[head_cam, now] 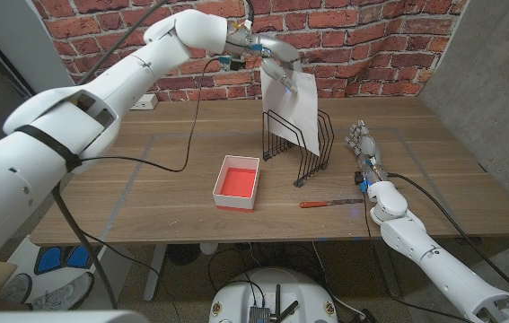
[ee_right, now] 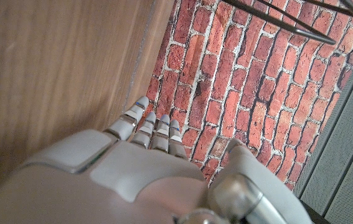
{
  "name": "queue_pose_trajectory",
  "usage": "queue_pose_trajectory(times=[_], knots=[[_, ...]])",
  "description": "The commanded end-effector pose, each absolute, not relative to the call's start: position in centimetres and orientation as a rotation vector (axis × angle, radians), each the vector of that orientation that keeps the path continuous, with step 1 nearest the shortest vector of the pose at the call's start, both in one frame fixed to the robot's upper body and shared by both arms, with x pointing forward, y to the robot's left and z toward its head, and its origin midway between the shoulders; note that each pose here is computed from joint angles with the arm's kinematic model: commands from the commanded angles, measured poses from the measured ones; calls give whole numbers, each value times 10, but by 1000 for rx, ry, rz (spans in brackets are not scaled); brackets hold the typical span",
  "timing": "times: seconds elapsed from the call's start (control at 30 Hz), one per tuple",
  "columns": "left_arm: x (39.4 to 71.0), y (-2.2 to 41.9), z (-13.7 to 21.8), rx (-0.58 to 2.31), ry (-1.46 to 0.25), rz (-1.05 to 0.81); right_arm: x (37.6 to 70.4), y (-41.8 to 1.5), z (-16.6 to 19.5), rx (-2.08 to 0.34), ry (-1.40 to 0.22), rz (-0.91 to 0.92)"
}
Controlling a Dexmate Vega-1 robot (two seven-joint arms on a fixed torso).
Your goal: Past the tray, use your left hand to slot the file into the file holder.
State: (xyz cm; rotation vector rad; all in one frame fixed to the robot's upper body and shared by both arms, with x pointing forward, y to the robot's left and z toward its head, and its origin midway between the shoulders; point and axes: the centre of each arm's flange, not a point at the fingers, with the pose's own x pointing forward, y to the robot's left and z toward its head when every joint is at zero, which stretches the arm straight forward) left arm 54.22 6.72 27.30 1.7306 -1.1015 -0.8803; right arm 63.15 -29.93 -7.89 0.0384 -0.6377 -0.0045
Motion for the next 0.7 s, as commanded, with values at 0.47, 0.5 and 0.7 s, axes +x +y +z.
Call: queue_pose_trajectory(times=[0.47,0.5,0.7], knots=[[542,50,258,1828,-1101,-885,627,-305,-82,46,-642,-9],[542,50,257,1831,-1100,-887,627,-305,-83,47,-641,-9],[544,46,253,1858,-1103,-892,626,-307,-84,49,-640,-12]])
